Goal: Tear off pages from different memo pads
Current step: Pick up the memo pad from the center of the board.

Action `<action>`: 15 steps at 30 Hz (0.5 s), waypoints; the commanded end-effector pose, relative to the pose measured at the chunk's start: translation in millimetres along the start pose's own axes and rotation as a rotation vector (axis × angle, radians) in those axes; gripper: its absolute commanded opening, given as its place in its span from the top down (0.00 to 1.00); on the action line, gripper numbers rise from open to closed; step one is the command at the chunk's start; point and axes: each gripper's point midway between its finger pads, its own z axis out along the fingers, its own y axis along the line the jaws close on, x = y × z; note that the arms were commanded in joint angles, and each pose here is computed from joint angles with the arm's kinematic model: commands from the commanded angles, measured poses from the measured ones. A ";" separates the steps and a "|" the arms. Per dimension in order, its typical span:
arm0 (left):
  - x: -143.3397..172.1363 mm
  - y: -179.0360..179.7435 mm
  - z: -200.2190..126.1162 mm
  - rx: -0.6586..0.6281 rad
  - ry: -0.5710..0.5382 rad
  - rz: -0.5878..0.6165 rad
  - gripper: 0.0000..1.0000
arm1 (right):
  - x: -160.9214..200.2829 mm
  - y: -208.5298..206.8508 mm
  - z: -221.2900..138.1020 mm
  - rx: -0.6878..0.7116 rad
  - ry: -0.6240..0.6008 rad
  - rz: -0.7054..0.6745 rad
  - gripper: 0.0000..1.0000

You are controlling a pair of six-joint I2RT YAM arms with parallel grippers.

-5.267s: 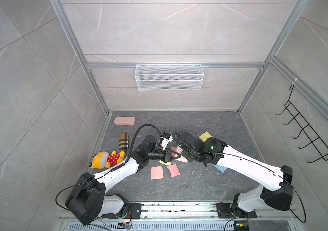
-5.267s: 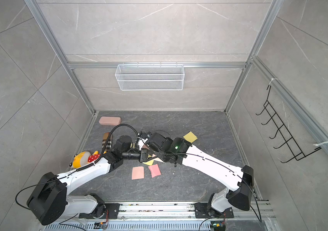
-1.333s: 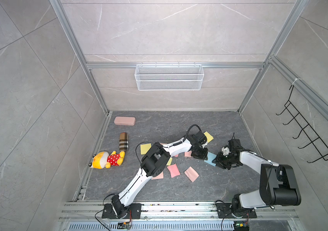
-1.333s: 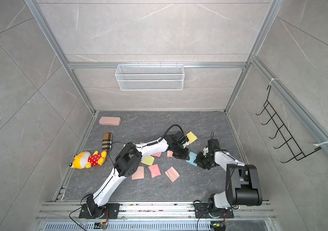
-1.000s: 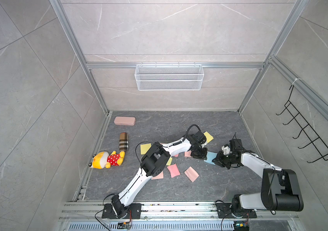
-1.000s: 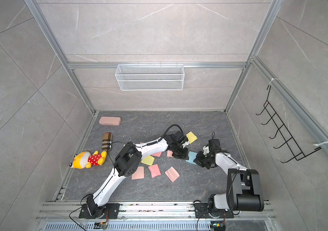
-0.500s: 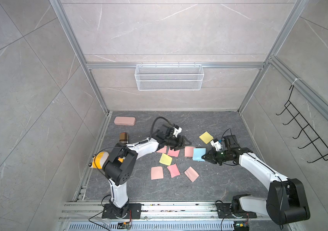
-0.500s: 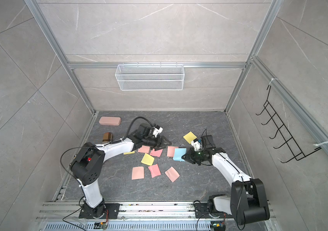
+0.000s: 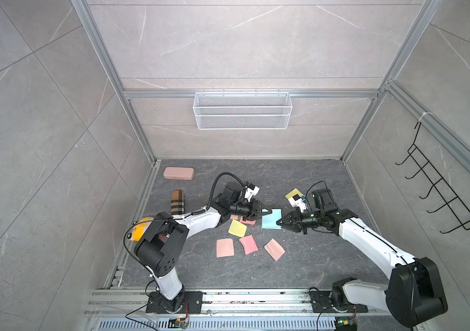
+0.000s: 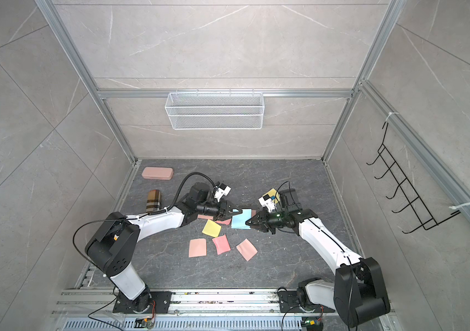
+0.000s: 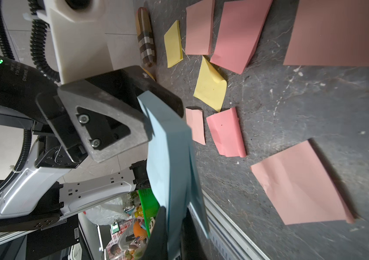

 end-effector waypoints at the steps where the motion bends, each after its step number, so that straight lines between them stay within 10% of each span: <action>1: -3.6 -27.9 -8.2 0.071 -0.007 0.064 0.78 | -0.9 19.3 0.1 -0.058 0.023 -0.029 0.92; 5: -8.1 -30.4 -9.2 0.077 -0.012 0.065 0.85 | 2.5 21.2 -0.5 -0.063 0.037 -0.037 0.91; 8: -15.2 -31.9 -14.6 0.080 -0.025 0.049 0.99 | 6.3 16.6 -4.3 -0.003 0.042 -0.074 0.71; 15: -13.1 -15.5 -35.5 -0.026 -0.001 0.005 1.00 | -8.4 -4.8 -39.2 0.492 -0.141 -0.402 0.62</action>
